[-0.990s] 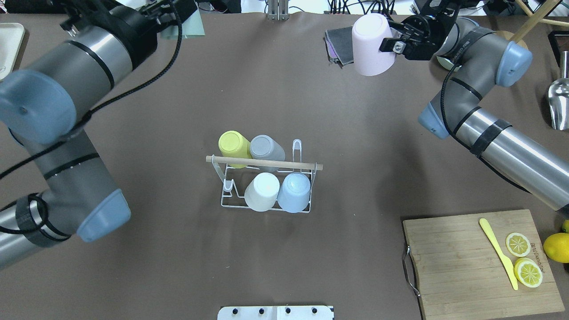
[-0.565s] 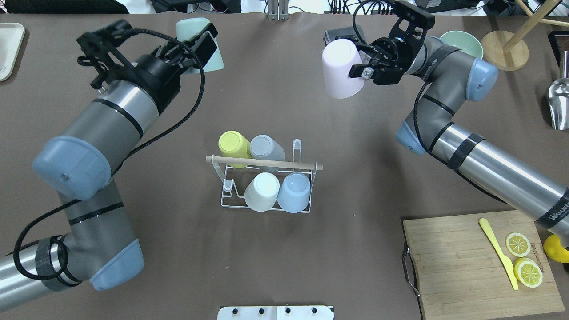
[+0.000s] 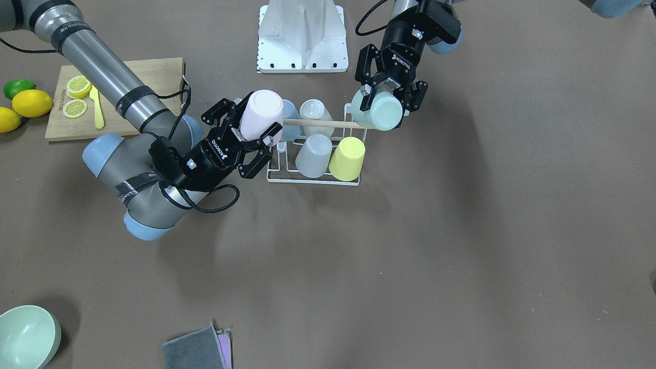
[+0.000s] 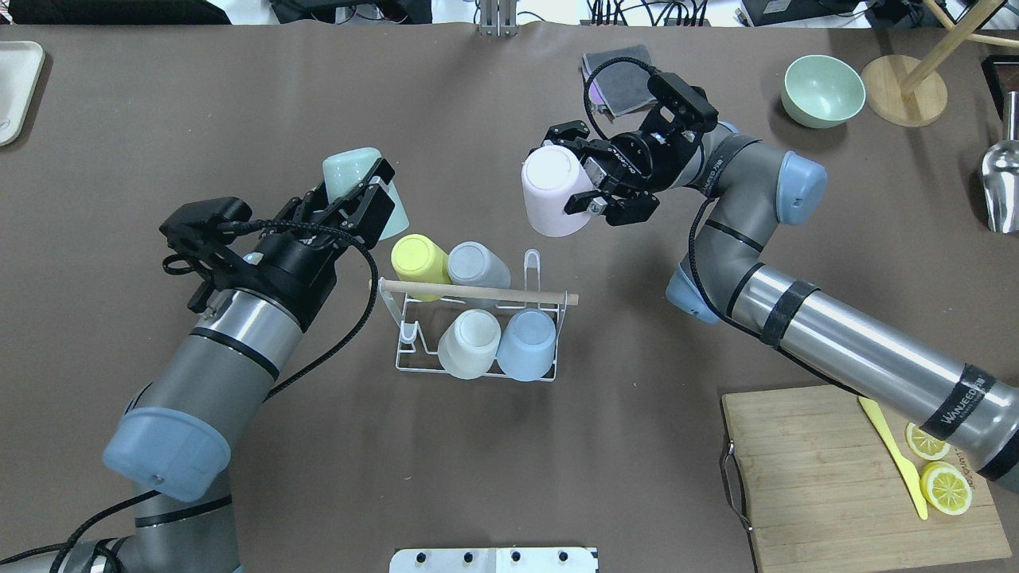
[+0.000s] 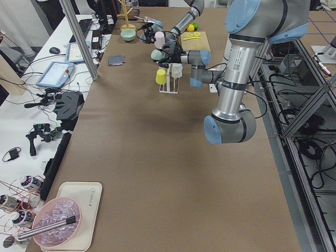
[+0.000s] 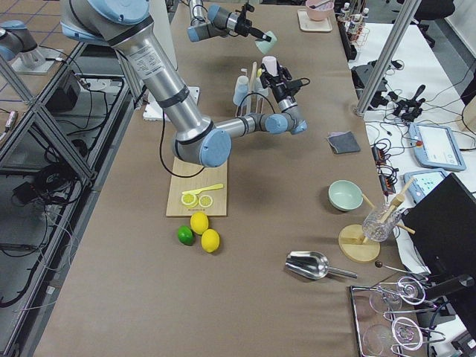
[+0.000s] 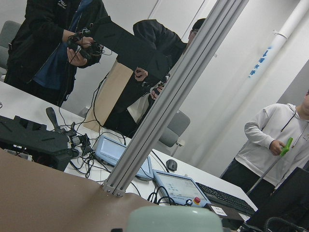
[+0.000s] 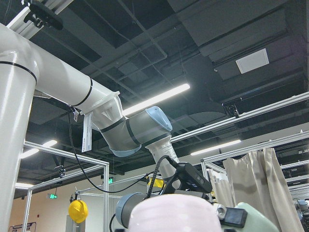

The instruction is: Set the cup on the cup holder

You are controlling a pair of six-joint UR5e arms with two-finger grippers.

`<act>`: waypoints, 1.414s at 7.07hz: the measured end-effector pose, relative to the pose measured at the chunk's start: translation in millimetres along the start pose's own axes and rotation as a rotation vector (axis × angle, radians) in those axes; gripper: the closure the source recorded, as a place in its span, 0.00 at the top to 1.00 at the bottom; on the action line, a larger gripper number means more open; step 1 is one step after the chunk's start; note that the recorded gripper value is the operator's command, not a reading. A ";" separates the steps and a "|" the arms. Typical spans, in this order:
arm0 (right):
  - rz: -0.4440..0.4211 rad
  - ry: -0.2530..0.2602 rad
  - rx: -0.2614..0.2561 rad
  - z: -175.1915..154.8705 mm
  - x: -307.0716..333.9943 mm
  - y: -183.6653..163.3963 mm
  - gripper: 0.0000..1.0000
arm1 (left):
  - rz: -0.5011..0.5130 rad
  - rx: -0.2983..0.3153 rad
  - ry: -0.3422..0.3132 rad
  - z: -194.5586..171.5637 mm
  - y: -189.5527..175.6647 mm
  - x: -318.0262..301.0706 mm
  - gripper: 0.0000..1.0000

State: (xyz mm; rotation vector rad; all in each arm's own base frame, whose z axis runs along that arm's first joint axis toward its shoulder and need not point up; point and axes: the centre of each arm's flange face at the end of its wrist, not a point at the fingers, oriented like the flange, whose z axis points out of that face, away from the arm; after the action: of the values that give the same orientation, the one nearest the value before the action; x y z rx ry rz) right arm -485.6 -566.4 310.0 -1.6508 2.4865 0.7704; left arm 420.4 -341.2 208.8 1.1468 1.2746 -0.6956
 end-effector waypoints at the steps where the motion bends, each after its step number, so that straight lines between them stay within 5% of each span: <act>1: -0.023 0.011 -0.004 -5.4 -0.1 4.7 0.11 | -0.002 0.002 -0.006 -7.5 10.3 2.4 0.12; 10: -0.059 0.011 -0.003 10.8 -9.4 75.7 0.12 | 0.163 0.045 -0.078 -46.6 80.2 3.3 0.13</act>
State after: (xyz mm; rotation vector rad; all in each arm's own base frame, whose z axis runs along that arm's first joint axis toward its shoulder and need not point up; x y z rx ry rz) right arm -550.5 -530.9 331.7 -1.7255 2.4329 0.7612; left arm 476.7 -271.0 231.3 1.2338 1.0914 -0.6436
